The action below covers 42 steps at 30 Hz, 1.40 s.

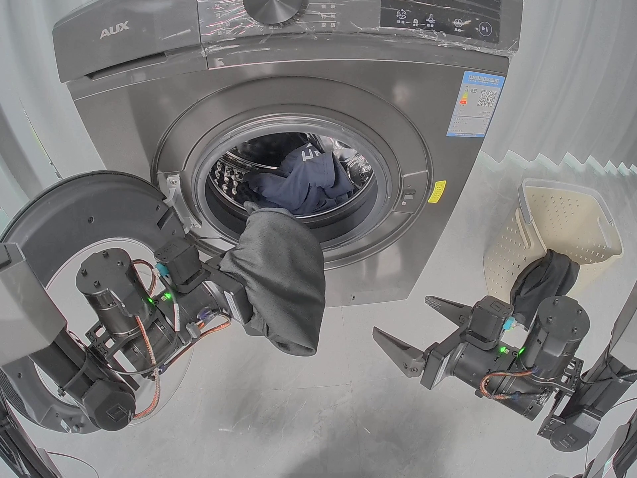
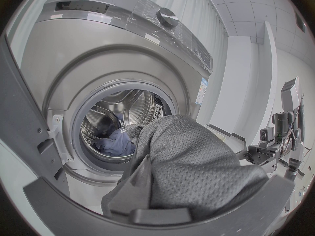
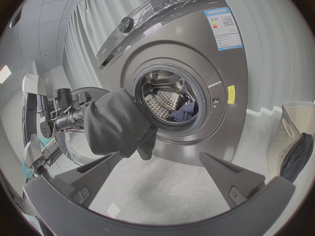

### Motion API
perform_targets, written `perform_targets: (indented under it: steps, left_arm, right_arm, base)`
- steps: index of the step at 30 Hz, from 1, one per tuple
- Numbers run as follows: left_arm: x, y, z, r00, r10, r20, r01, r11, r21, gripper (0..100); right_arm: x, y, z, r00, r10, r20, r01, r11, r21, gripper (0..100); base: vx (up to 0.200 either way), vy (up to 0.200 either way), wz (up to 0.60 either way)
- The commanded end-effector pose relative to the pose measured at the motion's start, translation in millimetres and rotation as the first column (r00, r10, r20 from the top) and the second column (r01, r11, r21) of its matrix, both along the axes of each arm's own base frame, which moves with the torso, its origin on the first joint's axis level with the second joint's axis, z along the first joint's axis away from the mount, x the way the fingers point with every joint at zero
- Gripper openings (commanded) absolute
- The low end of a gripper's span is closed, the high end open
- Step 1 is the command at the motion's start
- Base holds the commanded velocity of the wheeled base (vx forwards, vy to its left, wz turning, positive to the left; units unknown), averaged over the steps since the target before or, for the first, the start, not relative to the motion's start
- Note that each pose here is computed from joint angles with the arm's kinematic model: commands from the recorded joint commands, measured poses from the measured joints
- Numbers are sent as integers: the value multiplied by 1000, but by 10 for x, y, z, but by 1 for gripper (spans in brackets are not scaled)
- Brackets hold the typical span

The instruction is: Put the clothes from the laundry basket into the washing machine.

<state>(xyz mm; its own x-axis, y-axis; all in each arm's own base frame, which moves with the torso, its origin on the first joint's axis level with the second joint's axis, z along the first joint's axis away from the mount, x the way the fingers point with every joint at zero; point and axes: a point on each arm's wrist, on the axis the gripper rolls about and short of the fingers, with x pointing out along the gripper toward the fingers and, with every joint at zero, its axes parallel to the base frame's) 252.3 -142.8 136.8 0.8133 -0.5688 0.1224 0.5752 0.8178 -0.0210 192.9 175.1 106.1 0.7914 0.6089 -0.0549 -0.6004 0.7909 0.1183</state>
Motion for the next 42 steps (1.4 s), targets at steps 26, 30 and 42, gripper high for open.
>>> perform_targets:
  steps: [26,30,42]
  left_arm:
    - [-42,-155,-143,998,-50,-36,51,998,34,0]
    - [-28,-305,-269,994,-85,-69,89,995,52,0]
    - [710,-643,-713,996,-45,-76,46,999,15,0]
  right_arm:
    - [-78,11,-26,1000,23,-17,-23,1000,-8,100]
    - [-143,56,-3,999,52,-14,-52,999,0,100]
    - [-229,92,-12,997,78,-22,-78,997,-6,100]
  base:
    - [92,0,0]
    - [0,0,0]
    - [0,0,0]
